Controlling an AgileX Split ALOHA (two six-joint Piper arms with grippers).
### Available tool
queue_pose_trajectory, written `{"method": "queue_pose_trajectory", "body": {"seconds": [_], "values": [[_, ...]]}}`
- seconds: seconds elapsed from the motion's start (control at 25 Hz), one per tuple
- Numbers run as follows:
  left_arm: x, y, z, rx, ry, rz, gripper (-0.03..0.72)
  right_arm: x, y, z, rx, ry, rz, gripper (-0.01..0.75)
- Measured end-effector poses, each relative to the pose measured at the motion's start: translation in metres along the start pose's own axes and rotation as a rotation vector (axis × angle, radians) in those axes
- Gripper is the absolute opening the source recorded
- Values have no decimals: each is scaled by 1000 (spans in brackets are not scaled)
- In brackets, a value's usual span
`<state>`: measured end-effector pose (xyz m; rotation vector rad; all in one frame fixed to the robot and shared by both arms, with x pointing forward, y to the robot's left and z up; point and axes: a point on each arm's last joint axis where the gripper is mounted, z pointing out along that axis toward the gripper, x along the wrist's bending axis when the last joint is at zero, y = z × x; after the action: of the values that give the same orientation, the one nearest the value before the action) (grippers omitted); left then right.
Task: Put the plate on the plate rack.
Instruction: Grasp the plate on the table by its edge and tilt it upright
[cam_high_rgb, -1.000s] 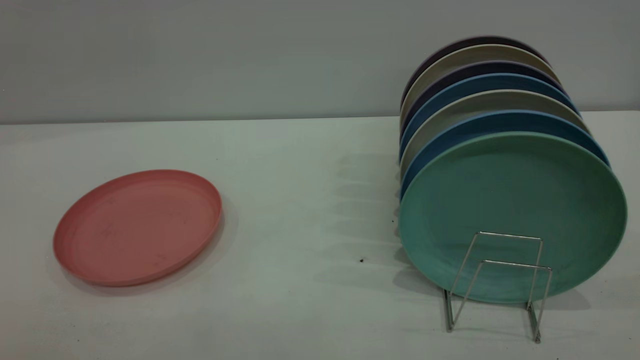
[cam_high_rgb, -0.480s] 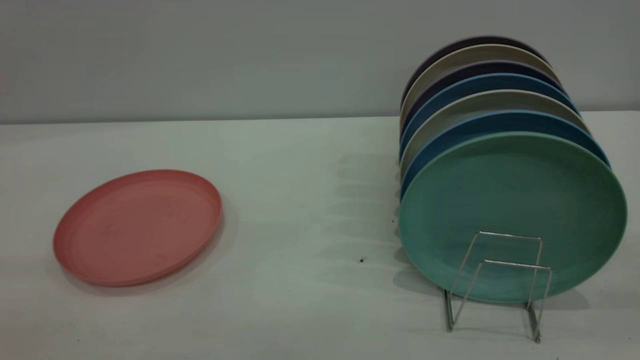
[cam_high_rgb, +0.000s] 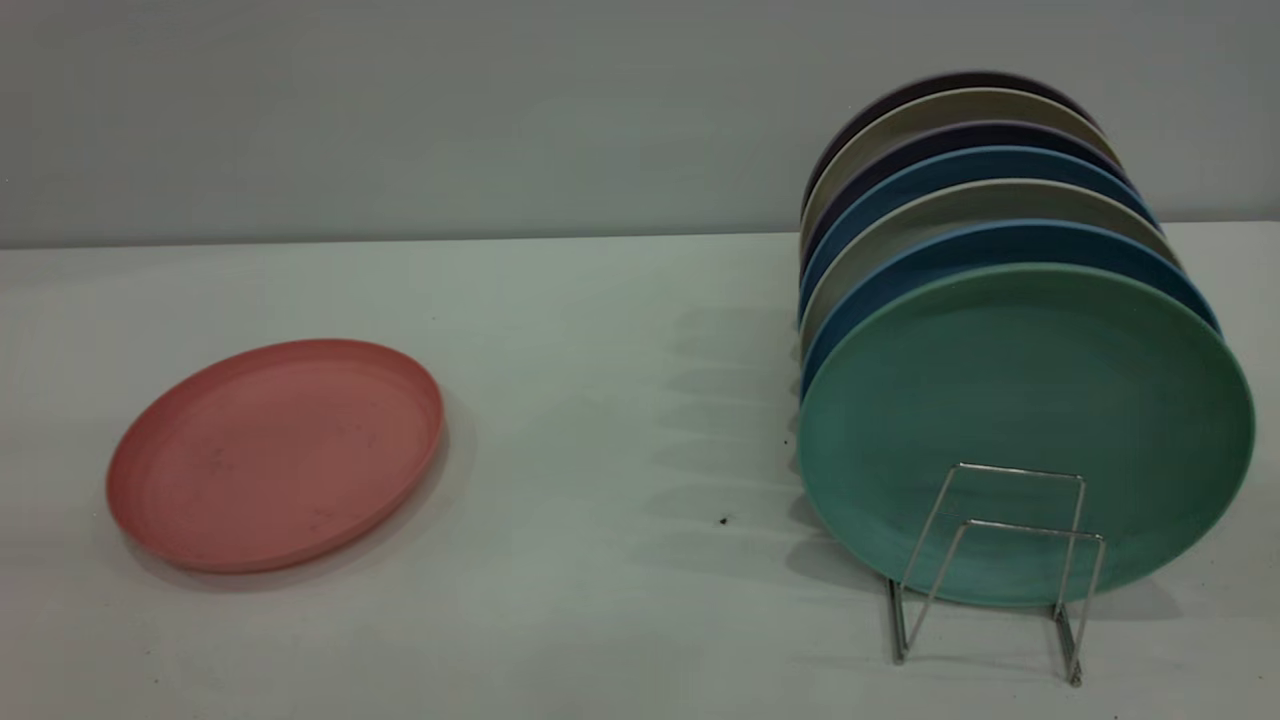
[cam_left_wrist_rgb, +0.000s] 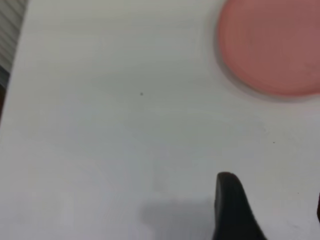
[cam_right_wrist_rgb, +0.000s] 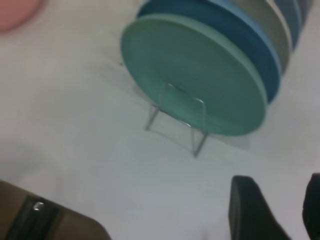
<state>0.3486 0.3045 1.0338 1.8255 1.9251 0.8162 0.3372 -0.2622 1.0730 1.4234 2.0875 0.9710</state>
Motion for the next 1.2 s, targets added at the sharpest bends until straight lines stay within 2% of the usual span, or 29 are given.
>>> {"method": "queue_pose_trajectory", "body": {"seconds": [0.4,0.68,0.92,1.2], "values": [[-29,25,81,170,-2,5,438,5,8,20,54,96,0,279],[-7,50,122,223,68,-124,438,7,10,20,36,124,-7,279],[13,68,149,257,109,-145,438,7,10,20,30,125,-7,279],[11,77,185,338,83,-131,437,7,11,20,23,123,-7,279]]}}
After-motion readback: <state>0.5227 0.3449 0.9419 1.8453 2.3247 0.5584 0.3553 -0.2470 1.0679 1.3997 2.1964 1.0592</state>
